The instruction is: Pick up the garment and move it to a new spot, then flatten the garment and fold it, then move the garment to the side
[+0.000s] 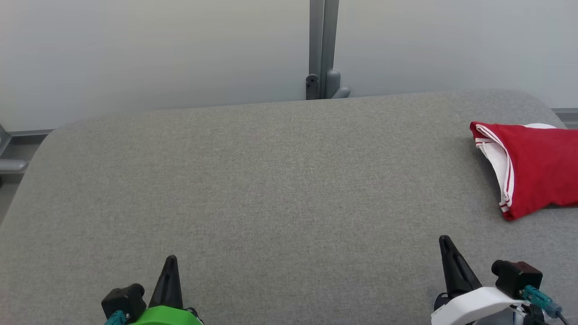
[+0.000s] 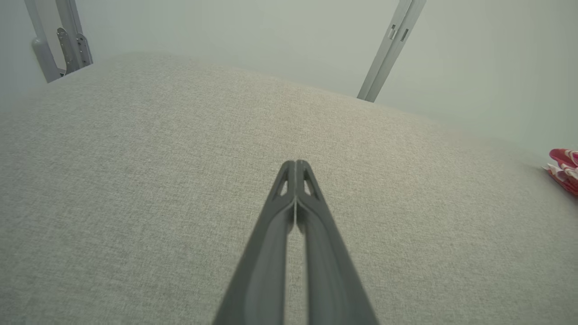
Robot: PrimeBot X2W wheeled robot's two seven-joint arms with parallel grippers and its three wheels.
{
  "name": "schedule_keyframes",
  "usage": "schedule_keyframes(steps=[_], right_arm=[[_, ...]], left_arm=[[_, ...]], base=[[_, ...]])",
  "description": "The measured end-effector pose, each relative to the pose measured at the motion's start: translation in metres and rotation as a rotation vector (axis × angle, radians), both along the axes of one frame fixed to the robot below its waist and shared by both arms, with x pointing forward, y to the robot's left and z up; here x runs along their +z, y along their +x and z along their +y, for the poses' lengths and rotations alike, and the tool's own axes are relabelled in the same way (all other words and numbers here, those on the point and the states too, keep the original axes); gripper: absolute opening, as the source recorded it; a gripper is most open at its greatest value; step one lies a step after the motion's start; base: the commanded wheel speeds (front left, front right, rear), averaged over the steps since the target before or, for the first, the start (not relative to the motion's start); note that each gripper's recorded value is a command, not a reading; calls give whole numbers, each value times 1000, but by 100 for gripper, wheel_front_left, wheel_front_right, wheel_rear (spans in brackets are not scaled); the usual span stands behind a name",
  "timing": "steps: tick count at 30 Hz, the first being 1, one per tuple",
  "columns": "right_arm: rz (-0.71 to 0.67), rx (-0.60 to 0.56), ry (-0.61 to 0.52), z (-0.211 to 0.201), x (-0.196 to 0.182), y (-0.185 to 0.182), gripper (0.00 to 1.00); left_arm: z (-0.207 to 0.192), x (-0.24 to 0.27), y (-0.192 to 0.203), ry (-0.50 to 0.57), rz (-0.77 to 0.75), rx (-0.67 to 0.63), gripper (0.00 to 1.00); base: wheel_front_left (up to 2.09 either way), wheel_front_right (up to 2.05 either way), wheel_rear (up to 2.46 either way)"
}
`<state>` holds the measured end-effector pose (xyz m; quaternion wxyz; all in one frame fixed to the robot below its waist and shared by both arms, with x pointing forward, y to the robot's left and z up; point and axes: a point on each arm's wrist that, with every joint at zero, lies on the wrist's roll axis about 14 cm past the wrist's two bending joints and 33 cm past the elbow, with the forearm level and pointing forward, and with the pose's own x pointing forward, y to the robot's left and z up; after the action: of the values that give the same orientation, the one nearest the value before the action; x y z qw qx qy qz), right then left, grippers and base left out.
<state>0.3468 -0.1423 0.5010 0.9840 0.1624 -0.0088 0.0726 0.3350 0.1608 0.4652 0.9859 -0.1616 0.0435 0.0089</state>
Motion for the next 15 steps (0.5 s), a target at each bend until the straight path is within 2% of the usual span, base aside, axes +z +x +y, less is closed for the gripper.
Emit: schedule_keyframes(steps=[15], right_arm=[[70,-71,239,-24,-4,8,0]], left_arm=[[3,4,10,-246,16,35,0]], base=[[0,0,0]])
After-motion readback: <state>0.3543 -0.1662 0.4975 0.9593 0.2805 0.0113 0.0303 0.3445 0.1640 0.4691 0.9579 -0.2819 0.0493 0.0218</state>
